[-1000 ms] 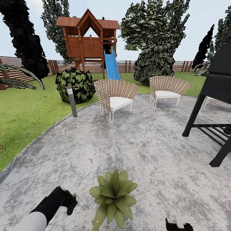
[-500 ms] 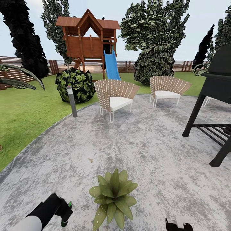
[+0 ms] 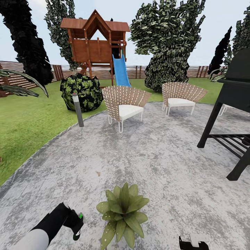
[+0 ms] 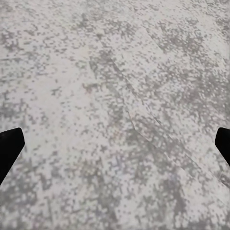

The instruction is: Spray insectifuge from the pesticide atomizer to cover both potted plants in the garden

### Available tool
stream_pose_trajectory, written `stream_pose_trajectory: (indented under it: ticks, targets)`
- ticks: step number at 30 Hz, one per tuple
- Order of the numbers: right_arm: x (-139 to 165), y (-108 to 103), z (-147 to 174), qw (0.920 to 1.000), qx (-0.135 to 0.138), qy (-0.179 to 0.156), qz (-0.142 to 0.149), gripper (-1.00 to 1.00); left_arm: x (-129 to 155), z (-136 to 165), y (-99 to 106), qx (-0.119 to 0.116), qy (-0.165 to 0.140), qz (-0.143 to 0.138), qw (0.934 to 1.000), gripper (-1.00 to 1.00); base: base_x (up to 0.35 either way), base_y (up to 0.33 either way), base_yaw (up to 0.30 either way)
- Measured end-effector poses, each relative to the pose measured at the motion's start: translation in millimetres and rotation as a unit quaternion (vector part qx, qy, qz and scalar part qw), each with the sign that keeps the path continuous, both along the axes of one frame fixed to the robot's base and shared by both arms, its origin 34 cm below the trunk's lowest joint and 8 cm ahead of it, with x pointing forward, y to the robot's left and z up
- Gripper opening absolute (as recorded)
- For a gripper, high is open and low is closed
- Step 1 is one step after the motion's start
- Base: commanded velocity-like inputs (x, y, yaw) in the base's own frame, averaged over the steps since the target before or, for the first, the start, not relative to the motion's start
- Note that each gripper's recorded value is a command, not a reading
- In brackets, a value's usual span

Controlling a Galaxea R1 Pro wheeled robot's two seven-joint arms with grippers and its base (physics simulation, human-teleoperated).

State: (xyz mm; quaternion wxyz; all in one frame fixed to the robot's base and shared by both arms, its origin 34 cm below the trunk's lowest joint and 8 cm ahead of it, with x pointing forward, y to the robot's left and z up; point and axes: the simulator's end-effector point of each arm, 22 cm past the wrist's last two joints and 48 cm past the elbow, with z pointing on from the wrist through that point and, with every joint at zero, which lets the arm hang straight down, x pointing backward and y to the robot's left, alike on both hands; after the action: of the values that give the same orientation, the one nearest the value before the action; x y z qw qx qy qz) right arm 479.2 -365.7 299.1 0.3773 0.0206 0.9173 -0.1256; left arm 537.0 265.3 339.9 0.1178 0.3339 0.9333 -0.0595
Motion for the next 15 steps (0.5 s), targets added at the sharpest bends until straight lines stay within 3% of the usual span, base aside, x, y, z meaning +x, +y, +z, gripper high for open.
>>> stream_pose_trajectory:
  ticks: [10,15]
  targets:
    - [0.0,0.2,-0.1,1.0000,0.000,0.000,0.000,1.00,-4.2,-2.3,-3.9,0.022,0.004,-0.041,0.9989,-1.00,0.000,0.000,0.000]
    - [-0.3,0.3,-0.3,1.0000,0.000,0.000,0.000,1.00,-11.4,-6.6,7.1,0.031,0.009,-0.046,0.9984,-1.00,0.000,0.000,0.000]
